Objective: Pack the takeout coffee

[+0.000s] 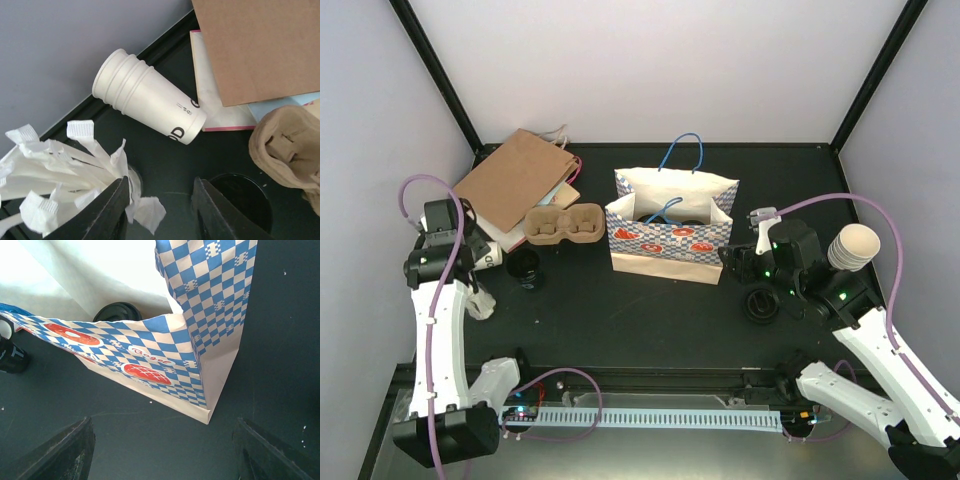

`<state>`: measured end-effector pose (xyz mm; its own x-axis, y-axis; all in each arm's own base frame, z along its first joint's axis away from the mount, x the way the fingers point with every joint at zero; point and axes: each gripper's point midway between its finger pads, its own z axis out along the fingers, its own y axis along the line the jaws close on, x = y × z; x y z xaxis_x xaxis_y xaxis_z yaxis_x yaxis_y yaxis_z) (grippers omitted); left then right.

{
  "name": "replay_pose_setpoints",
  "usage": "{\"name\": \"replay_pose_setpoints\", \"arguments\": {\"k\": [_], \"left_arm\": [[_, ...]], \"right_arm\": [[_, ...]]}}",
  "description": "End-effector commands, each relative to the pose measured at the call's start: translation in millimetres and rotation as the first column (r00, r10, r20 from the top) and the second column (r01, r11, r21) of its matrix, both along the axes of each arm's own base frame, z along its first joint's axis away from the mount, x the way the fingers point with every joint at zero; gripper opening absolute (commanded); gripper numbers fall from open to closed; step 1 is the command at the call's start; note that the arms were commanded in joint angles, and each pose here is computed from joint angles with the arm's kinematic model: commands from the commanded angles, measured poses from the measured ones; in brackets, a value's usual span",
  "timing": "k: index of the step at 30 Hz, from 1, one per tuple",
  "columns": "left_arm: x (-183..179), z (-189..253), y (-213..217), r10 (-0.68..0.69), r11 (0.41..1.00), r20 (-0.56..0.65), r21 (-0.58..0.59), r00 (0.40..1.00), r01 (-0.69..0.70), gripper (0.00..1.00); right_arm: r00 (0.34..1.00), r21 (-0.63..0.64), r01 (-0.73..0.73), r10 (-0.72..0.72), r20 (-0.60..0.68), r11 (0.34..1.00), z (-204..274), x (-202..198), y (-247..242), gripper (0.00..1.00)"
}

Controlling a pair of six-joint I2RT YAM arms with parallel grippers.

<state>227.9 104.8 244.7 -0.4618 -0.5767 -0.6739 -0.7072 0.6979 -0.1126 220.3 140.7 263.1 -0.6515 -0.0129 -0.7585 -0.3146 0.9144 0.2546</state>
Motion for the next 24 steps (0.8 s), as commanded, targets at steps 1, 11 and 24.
{"name": "replay_pose_setpoints", "arguments": {"k": [1,11,24], "left_arm": [[-0.9,3.2,11.4,0.039,0.998,-0.02,0.048,0.999,-0.038,0.34],[-3.7,12.5,12.1,0.052,0.997,0.0,0.052,0.999,-0.052,0.02],[-19.3,64.8,8.2,0.051,0.996,0.11,0.07,0.993,-0.059,0.02]], "right_arm": [[1.0,0.018,-0.005,0.005,0.023,1.0,5.8,1.4,1.5,0.77],[1.0,0.019,-0.004,0.003,0.025,1.0,7.1,1.7,1.4,0.77],[1.0,0.023,-0.012,0.011,0.024,1.0,8.4,1.8,3.4,0.77]]}}
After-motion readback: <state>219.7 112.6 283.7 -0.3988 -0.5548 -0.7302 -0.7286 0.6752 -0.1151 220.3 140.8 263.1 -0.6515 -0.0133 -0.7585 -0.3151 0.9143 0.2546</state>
